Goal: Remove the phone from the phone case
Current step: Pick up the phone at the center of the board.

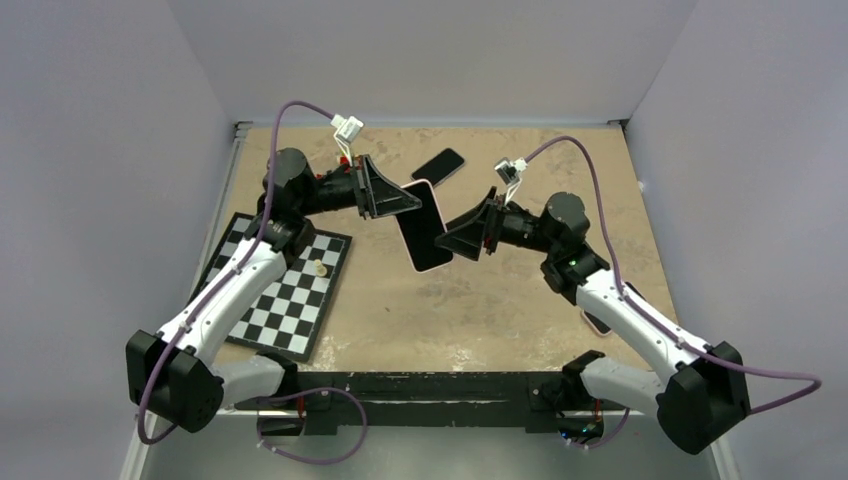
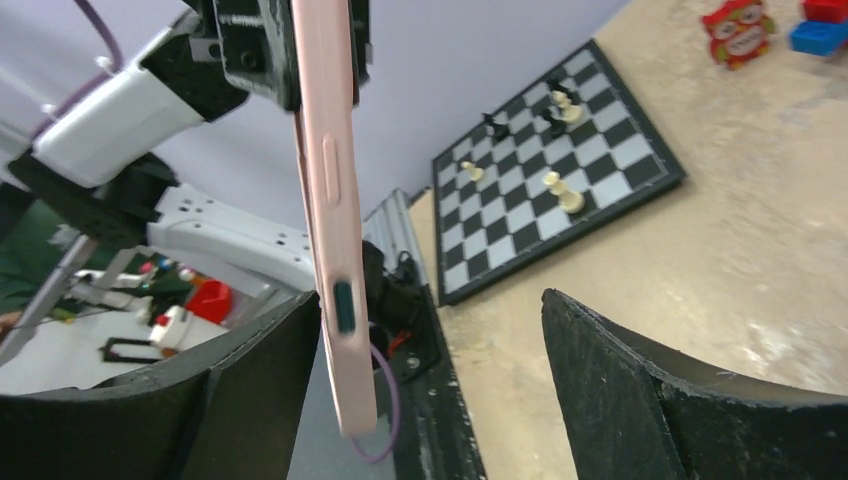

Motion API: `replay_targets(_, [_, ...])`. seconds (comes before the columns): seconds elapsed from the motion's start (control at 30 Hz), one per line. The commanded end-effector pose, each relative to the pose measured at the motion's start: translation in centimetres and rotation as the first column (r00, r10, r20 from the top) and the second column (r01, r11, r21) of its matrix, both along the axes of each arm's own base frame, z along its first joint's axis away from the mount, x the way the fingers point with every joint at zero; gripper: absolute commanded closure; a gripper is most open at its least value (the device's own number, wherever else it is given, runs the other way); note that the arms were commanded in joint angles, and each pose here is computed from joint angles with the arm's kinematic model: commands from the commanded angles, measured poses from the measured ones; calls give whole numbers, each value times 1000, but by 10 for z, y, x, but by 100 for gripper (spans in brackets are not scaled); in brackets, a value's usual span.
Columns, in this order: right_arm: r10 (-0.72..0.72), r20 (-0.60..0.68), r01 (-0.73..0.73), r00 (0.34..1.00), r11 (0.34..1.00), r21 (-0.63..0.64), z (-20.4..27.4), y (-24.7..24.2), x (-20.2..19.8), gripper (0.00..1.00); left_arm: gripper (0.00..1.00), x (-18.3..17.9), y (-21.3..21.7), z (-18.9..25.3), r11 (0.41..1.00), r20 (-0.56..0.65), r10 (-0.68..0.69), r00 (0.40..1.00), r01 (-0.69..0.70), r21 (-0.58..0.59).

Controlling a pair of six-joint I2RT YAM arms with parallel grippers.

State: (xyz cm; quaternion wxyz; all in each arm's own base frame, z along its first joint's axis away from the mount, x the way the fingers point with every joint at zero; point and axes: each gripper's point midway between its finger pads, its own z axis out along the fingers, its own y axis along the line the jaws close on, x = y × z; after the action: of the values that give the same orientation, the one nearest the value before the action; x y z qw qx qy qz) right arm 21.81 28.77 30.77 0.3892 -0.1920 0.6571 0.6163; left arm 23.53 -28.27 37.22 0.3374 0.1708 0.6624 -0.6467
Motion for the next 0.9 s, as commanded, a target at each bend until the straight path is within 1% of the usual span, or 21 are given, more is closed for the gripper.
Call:
replay_targets(0.0, [-51, 50, 56, 997, 992, -110, -20, -19, 7, 15, 100, 4, 17, 12, 999, 90, -32, 995, 33, -6])
replay_targets(0.07, [-59, 76, 70, 995, 987, -147, -27, -23, 8, 15, 100, 6, 20, 7, 999, 118, -38, 992, 38, 5])
replay_targets(0.1, [-50, 104, 65, 993, 988, -142, -26, -24, 5, 14, 100, 5, 20, 5, 999, 127, -48, 991, 47, 8])
replay_targets(0.17, [34, 142, -20, 989, 995, -97, -22, -21, -14, 15, 100, 3, 20, -1, 997, 127, -82, 988, 82, 5])
replay_targets(0.23, [93, 173, -81, 981, 994, -77, -23, -20, -26, 16, 100, 1, 22, -2, 993, 117, -111, 987, 114, -23])
replay_targets(0.33, [203, 192, -196, 960, 979, -59, -25, -17, -41, 21, 100, -2, 23, -4, 991, 115, -126, 985, 130, -35])
replay_targets(0.43, [267, 207, -266, 941, 963, -32, -19, -15, -49, 29, 100, -1, 24, -3, 991, 117, -125, 985, 129, -30])
replay_targets(0.5, [308, 215, -311, 927, 950, -22, -15, -12, -55, 33, 100, 1, 24, -6, 992, 108, -119, 987, 122, -25])
replay_targets(0.63, [330, 204, -329, 922, 943, -36, -19, -2, -54, 35, 100, 3, 25, -6, 993, 105, -109, 988, 113, -27])
replay_targets(0.87, [341, 218, -343, 914, 939, -29, -13, 11, -54, 49, 100, 5, 25, -8, 994, 88, -105, 991, 107, -25])
